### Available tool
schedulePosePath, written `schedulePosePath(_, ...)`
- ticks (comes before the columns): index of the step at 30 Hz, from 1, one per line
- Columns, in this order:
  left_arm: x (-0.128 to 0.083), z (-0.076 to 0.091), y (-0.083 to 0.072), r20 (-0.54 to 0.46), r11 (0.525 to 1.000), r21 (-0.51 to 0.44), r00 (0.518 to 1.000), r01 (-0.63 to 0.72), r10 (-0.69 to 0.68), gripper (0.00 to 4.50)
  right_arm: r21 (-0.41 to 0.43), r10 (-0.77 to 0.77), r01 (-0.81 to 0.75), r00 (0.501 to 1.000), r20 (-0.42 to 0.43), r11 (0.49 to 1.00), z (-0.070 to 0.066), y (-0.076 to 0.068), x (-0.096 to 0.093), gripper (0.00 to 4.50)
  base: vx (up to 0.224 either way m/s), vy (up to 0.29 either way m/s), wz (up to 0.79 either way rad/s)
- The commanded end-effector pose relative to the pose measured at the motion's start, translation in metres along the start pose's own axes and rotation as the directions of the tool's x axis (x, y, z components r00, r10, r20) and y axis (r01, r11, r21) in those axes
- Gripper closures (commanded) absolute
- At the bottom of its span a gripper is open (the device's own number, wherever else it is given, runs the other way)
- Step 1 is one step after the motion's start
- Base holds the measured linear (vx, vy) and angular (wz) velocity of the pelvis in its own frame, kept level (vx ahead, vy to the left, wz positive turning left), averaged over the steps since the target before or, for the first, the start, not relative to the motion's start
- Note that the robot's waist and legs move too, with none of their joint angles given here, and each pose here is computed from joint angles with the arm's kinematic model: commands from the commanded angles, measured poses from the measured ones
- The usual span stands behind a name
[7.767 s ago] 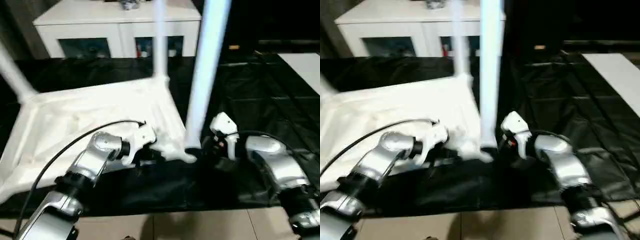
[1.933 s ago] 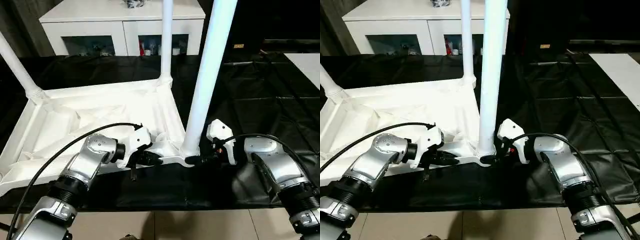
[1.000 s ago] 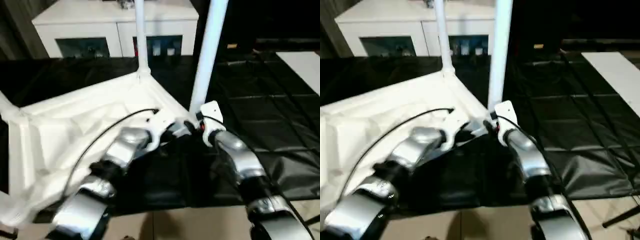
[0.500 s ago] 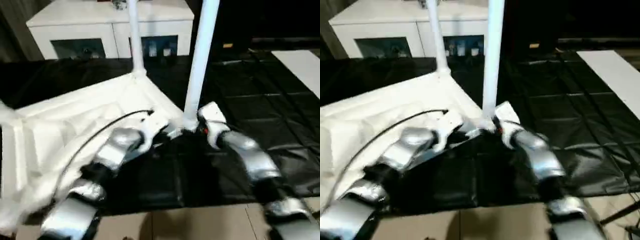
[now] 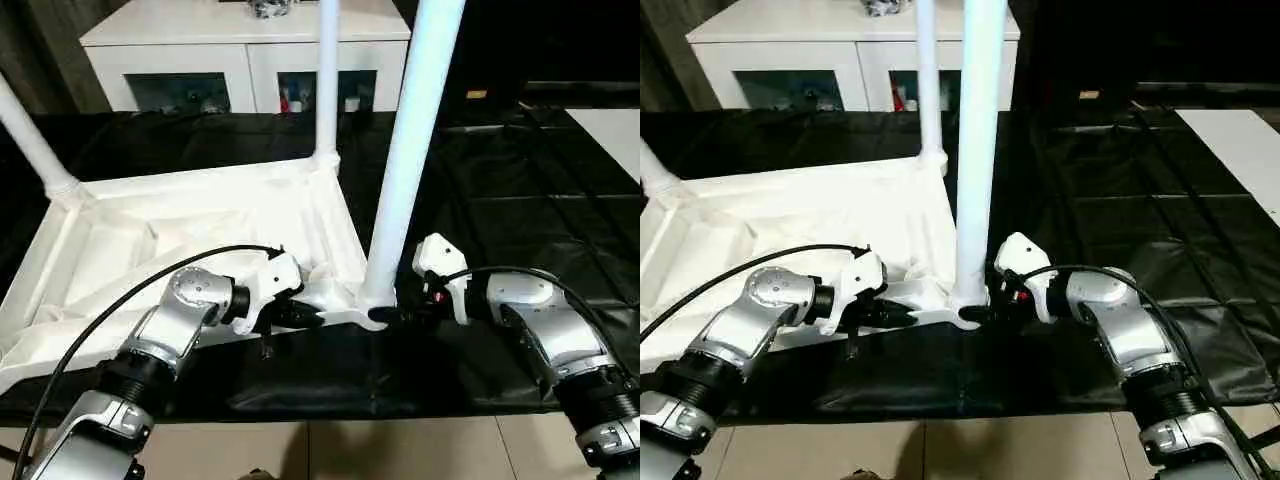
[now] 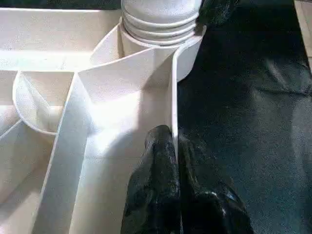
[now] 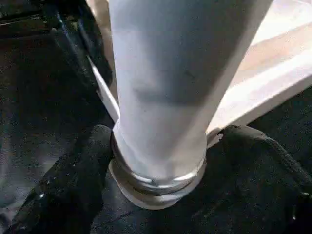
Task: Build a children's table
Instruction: Rotate leg to tighten
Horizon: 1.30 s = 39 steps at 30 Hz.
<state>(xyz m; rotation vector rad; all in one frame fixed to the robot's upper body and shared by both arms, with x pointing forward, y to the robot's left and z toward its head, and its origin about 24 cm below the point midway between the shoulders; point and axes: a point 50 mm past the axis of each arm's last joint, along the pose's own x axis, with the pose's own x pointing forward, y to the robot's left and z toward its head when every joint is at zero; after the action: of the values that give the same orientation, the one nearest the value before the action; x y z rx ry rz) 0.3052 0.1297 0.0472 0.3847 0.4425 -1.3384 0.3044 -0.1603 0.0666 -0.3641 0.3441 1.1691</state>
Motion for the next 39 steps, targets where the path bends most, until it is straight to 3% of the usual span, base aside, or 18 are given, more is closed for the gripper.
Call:
schedulePosePath(1, 0.003, 0.006, -0.006, 0.027, 0.998, 0.021, 0.998, 0.057, -0.057, 4.5, -0.026, 0.036, -0.036, 0.999, 0.009, 0.999, 0.004, 0.004, -0.001, 0.66, 0.0, 0.0, 0.0)
schedulePosePath(2, 0.003, 0.006, -0.006, 0.028, 0.998, 0.02, 0.998, 0.056, -0.057, 4.5, -0.025, 0.038, -0.038, 0.999, 0.008, 0.999, 0.003, 0.004, -0.001, 0.92, 0.0, 0.0, 0.0)
schedulePosePath(4, 0.003, 0.007, -0.006, 0.03, 0.998, 0.019, 0.998, 0.058, -0.059, 4.5, -0.02, 0.048, -0.048, 0.999, 0.009, 0.999, 0.003, 0.005, 0.0, 0.92, 0.0, 0.0, 0.0)
schedulePosePath(11, 0.003, 0.008, -0.006, 0.032, 0.998, 0.018, 0.998, 0.06, -0.061, 4.5, -0.005, 0.064, -0.064, 0.998, 0.022, 0.998, 0.003, 0.005, 0.0, 1.66, 0.0, 0.0, 0.0)
schedulePosePath(19, 0.003, 0.007, -0.006, 0.029, 0.998, 0.02, 0.998, 0.061, -0.061, 4.5, 0.007, 0.061, -0.062, 0.997, 0.036, 0.998, 0.003, 0.006, 0.001, 1.87, 0.0, 0.0, 0.0)
schedulePosePath(26, 0.014, 0.009, 0.006, 0.006, 0.996, -0.003, 0.996, -0.092, 0.092, 4.5, 0.062, -0.182, 0.182, 0.983, -0.015, 0.981, -0.007, -0.005, 0.02, 1.89, 0.0, 0.0, 0.0)
schedulePosePath(29, 0.025, 0.013, 0.017, -0.004, 0.973, -0.043, 0.974, -0.226, 0.226, 4.5, 0.124, -0.35, 0.352, 0.936, -0.042, 0.928, -0.009, -0.01, 0.034, 1.9, 0.0, 0.0, 0.0)
schedulePosePath(32, 0.042, 0.024, 0.028, -0.002, 0.921, -0.132, 0.929, -0.367, 0.37, 4.5, 0.201, -0.515, 0.521, 0.853, -0.089, 0.829, -0.009, -0.012, 0.048, 1.91, 0.0, 0.0, 0.0)
schedulePosePath(34, 0.045, 0.026, 0.03, -0.006, 0.909, -0.146, 0.919, -0.39, 0.393, 4.5, 0.215, -0.545, 0.553, 0.832, -0.101, 0.805, -0.009, -0.013, 0.05, 1.91, 0.0, 0.0, 0.0)
schedulePosePath(38, 0.061, 0.037, 0.035, -0.03, 0.856, -0.171, 0.87, -0.489, 0.491, 4.5, 0.24, -0.664, 0.678, 0.733, -0.152, 0.694, -0.002, -0.019, 0.063, 1.91, 0.0, 0.0, 0.0)
schedulePosePath(39, 0.061, 0.037, 0.035, -0.03, 0.856, -0.171, 0.87, -0.489, 0.491, 4.5, 0.24, -0.664, 0.678, 0.733, -0.152, 0.694, -0.002, -0.019, 0.063, 1.91, 0.0, 0.0, 0.0)
